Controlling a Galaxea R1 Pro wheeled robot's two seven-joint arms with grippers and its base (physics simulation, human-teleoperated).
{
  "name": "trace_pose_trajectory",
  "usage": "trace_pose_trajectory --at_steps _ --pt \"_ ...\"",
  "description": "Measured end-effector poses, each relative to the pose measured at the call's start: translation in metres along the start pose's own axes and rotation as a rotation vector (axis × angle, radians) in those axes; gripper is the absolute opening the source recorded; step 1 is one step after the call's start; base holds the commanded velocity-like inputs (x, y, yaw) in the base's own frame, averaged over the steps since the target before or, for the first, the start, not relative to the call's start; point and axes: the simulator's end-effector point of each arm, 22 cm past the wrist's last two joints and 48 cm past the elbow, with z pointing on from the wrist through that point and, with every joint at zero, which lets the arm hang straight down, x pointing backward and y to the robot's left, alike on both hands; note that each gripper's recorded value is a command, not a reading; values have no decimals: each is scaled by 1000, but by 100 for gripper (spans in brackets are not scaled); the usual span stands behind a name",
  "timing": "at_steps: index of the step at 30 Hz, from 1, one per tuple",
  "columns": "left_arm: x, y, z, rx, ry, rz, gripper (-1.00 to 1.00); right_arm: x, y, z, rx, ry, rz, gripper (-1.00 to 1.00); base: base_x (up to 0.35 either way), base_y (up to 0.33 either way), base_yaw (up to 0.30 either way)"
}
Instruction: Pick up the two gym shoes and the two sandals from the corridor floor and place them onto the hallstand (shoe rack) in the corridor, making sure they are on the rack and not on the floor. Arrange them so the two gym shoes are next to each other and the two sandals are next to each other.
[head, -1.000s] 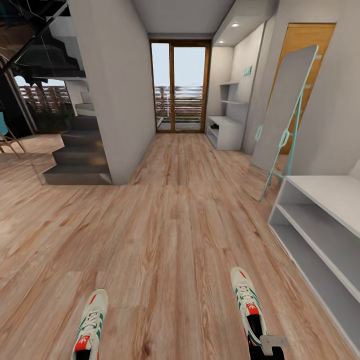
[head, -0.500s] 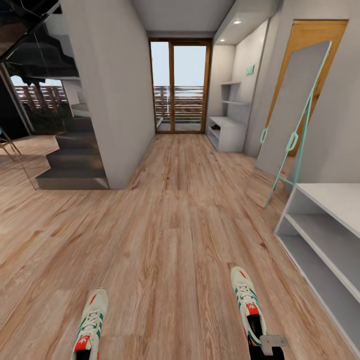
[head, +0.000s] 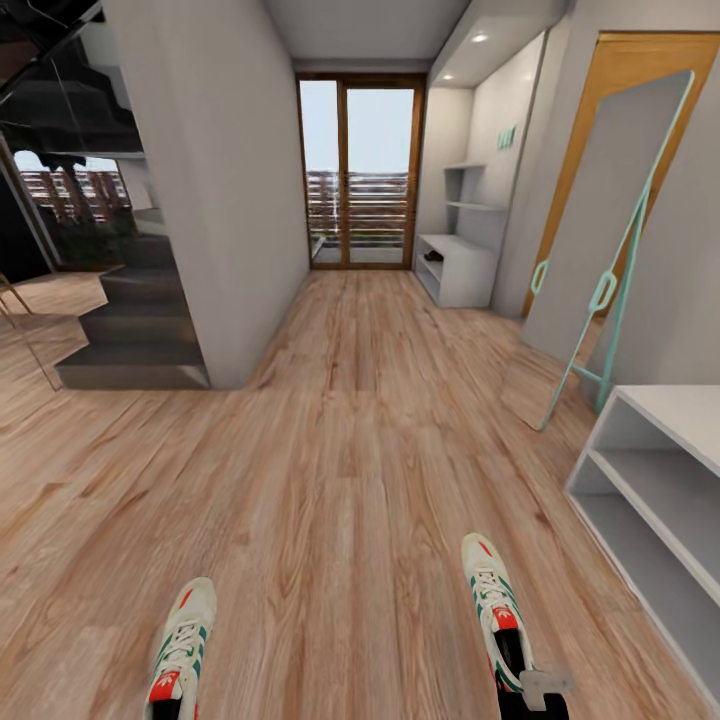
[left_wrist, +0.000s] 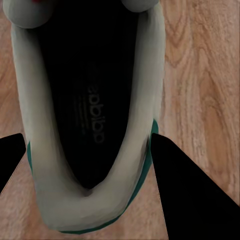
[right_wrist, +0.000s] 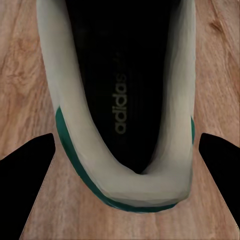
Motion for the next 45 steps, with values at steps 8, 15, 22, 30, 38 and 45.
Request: trace_pose_trajectory --at_steps 8,15,22,30,38,45 --pt "0 0 0 0 0 0 -100 0 0 0 0 0 0 -100 336 0 0" --pt "0 0 0 0 0 0 -100 0 0 0 0 0 0 -100 336 0 0" --pt "0 0 0 0 1 0 -100 0 0 0 0 0 0 -100 336 0 0" --pt "1 0 0 0 1 -1 -100 0 0 0 0 1 0 -100 336 0 0" --pt "1 0 0 0 1 -1 -100 0 0 0 0 0 0 -100 336 0 0" --pt "0 0 0 -1 1 -1 -100 0 0 0 0 0 0 -100 337 0 0"
